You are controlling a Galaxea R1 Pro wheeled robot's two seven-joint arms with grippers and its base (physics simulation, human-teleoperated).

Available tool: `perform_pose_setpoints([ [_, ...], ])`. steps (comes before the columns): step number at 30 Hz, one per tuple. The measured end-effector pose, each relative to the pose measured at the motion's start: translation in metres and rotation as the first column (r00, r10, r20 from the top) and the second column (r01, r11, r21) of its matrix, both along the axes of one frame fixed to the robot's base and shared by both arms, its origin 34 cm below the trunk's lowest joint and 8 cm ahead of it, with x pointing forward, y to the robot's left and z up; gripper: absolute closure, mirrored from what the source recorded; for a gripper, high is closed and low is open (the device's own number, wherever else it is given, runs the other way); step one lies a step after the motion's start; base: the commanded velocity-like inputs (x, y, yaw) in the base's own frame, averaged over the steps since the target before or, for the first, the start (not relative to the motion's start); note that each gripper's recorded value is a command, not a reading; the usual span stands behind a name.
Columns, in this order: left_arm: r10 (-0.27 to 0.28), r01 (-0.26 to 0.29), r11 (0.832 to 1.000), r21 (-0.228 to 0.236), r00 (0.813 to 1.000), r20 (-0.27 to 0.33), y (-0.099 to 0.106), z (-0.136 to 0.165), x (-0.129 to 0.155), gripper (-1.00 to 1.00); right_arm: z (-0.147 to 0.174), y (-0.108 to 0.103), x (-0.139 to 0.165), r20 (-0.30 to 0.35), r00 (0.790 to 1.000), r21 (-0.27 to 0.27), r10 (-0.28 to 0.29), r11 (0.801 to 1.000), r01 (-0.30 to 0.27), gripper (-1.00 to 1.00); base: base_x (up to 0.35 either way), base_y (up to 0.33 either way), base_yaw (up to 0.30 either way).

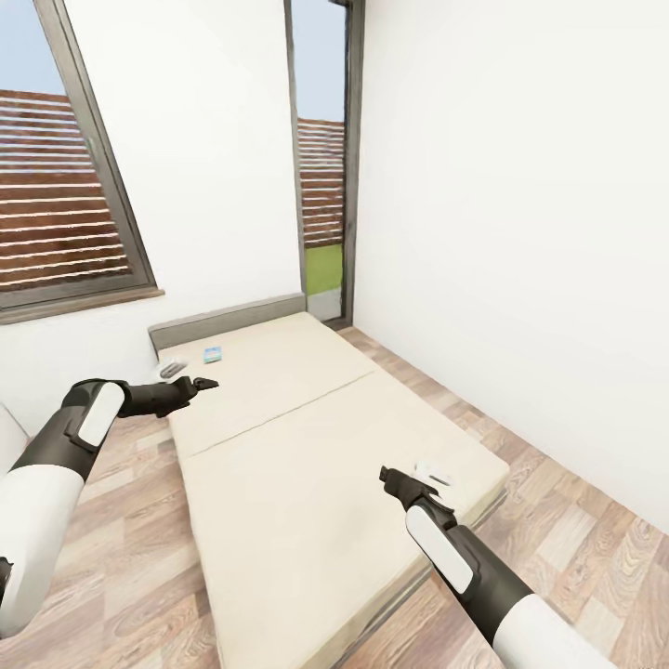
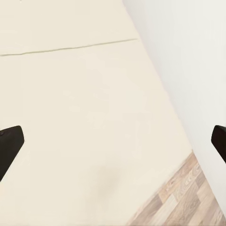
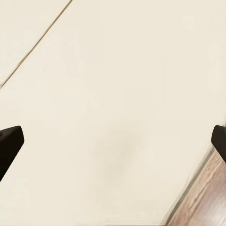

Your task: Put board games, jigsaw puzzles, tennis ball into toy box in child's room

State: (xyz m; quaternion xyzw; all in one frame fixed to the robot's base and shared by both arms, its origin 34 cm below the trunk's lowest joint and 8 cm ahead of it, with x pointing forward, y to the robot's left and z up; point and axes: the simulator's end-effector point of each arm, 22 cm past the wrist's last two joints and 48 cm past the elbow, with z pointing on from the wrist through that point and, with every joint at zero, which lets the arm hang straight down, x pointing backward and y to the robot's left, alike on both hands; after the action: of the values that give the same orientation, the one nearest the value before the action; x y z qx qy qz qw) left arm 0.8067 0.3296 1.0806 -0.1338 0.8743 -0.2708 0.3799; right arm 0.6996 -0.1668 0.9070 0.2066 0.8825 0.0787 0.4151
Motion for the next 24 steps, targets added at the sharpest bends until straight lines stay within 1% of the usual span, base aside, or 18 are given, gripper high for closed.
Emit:
perform_pose_setpoints([
  [5, 0.000, 0.000, 1.000, 0.000, 1.000, 0.001, -0.0001, 0.0005, 0.0000, -1.00, 0.0005, 0.0001, 0.0001, 0.001, 1.000, 0.000, 0.000, 1.000, 0.000, -1.00, 0.000, 0.179, -0.157],
  [12, 0.000, 0.000, 1.000, 0.000, 1.000, 0.003, 0.0000, 0.0021, -0.0002, -1.00, 0.0019, 0.0002, 0.0003, 0.003, 1.000, 0.001, 0.001, 1.000, -0.001, -1.00, 0.000, 0.045, -0.201],
  [18, 0.000, 0.000, 1.000, 0.000, 1.000, 0.004, 0.0000, 0.0026, -0.0003, -1.00, 0.0022, 0.0003, 0.0004, 0.004, 1.000, 0.000, 0.001, 1.000, -0.001, -1.00, 0.000, 0.051, -0.054],
  [24, 0.000, 0.000, 1.000, 0.000, 1.000, 0.004, 0.0000, 0.0026, -0.0003, -1.00, 0.0023, 0.0003, 0.0004, 0.004, 1.000, 0.001, 0.001, 1.000, -0.001, -1.00, 0.000, 0.177, -0.011],
])
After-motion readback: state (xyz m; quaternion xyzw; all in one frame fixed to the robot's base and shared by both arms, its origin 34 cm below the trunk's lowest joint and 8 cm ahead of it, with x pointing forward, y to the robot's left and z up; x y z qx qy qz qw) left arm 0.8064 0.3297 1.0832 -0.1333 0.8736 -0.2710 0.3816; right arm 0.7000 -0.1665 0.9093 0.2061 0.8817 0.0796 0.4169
